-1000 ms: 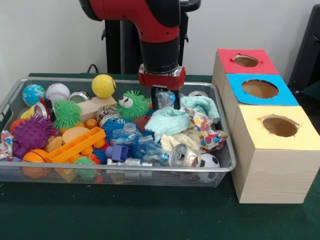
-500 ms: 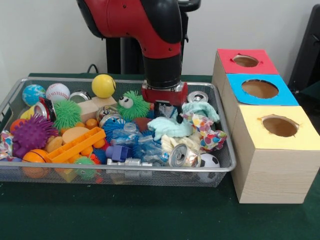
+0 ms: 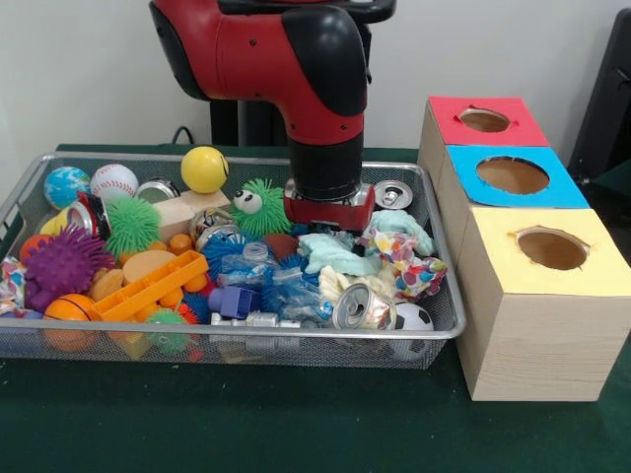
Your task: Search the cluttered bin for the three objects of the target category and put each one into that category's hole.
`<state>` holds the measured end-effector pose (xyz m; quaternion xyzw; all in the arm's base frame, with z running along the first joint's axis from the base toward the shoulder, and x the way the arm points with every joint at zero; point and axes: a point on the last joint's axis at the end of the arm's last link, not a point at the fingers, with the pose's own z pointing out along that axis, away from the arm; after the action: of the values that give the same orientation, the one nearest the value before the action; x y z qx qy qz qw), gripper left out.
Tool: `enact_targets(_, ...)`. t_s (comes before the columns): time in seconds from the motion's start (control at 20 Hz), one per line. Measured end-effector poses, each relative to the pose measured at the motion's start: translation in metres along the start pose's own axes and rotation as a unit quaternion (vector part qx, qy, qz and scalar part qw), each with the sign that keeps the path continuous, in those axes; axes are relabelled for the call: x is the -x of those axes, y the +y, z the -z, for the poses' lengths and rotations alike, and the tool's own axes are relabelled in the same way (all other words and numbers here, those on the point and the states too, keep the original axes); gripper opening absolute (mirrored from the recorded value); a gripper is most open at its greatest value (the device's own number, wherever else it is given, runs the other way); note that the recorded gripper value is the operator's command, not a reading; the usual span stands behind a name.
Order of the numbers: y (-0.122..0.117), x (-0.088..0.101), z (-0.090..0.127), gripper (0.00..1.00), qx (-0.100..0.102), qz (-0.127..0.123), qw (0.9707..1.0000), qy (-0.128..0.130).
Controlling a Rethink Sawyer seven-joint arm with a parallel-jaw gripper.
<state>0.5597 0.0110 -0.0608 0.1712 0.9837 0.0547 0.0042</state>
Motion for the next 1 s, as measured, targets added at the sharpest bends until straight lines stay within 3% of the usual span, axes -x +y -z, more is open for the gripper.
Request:
enact_targets(0.3, 0.001, 0.004, 0.0, 1.0, -0.004, 0.002, 0.9998, 0.017)
enact_targets(0.7, -0.001, 0.0, 0.004, 1.0, -0.022, 0.024, 0.9994, 0.011)
enact_targets(0.85, -0.006, 0.0, 0.004, 1.0, -0.025, 0.03, 0.9992, 0.01)
enact_targets(1.0, -0.026, 0.001, 0.007, 1.0, -0.03, 0.037, 0.9988, 0.007)
